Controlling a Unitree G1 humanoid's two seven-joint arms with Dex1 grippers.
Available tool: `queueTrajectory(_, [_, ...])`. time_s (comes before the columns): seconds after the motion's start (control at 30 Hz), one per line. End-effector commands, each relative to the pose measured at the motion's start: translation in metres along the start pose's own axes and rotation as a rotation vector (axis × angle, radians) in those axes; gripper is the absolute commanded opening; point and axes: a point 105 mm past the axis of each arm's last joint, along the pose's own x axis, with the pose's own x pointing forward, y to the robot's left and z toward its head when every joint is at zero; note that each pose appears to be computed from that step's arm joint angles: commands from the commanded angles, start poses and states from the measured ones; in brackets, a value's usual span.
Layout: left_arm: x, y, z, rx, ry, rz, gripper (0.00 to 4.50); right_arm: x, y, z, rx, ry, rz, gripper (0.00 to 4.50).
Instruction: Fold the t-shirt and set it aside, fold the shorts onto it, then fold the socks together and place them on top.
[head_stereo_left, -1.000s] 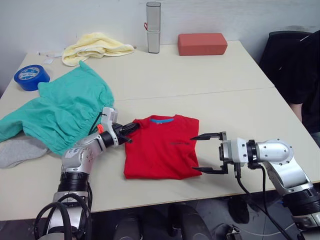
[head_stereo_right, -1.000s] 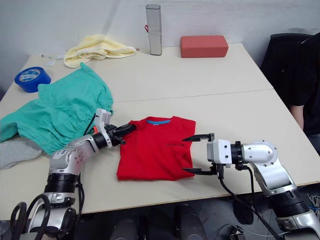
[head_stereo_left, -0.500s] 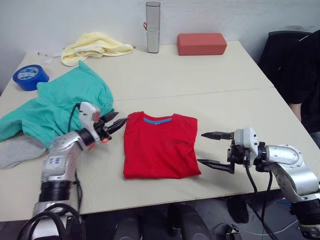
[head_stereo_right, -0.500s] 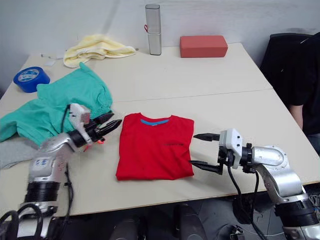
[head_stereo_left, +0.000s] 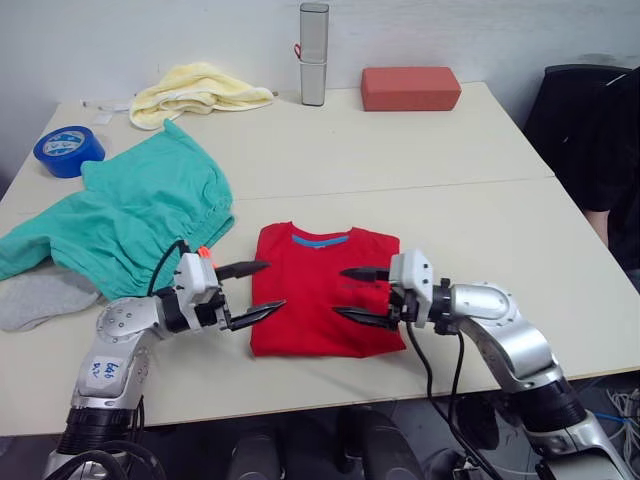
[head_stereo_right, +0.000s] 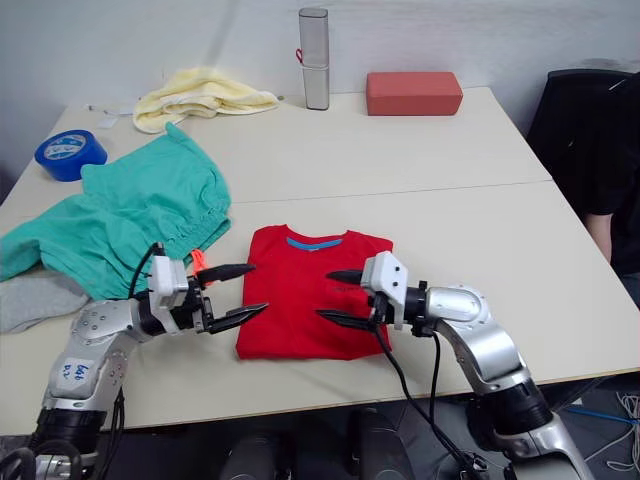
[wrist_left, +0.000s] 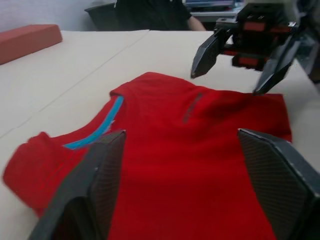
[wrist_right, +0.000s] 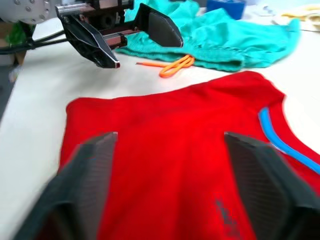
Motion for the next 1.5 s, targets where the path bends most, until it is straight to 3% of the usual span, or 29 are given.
queueTrajectory(0.03, [0.02,-0.013,-0.006,-0.006,0.039,-0.073,2.44,0.009,0.008,-0.015,-0.095,0.098,0.048,1.89])
queueTrajectory(0.2, [0.027,-0.007,-0.031,-0.023,0.164,0.011,0.89,0.001,0.004,-0.034,-0.096,0.14,-0.034,0.16])
queueTrajectory(0.3, [0.016,-0.008,-0.051,-0.064,0.263,0.044,0.04,-0.016,-0.011,-0.041,-0.064,0.139,-0.135,0.0])
queueTrajectory(0.4, [0.004,-0.006,-0.061,-0.092,0.299,0.093,0.04,-0.037,-0.023,-0.047,0.016,0.117,-0.221,0.0])
queueTrajectory(0.5, [0.0,0.005,-0.057,-0.112,0.244,0.159,0.04,-0.057,-0.039,-0.053,0.092,0.118,-0.331,0.0])
queueTrajectory(0.6, [0.006,0.013,-0.03,-0.106,0.075,0.159,0.04,-0.067,-0.048,-0.042,0.095,0.055,-0.37,0.0])
queueTrajectory(0.77, [0.017,0.017,0.006,-0.104,-0.074,0.069,0.04,-0.052,-0.041,-0.001,0.032,-0.094,-0.255,0.0])
queueTrajectory(0.9, [0.031,0.022,0.004,-0.093,-0.039,0.068,0.04,-0.024,-0.029,0.004,-0.008,-0.062,-0.169,0.0])
queueTrajectory(1.0, [0.042,0.019,-0.015,-0.076,0.048,0.061,0.04,0.001,-0.02,-0.006,-0.005,-0.008,-0.139,0.0])
queueTrajectory(1.17, [0.047,0.037,-0.036,-0.1,0.131,0.213,0.04,0.019,-0.021,-0.028,0.026,0.061,-0.182,0.0])
queueTrajectory(1.4, [0.037,0.056,-0.042,-0.137,0.134,0.358,0.04,-0.011,-0.063,-0.038,0.157,0.017,-0.395,0.0])
queueTrajectory(1.5, [0.032,0.065,-0.038,-0.121,0.12,0.4,0.04,-0.028,-0.077,-0.046,0.171,0.055,-0.447,0.0])
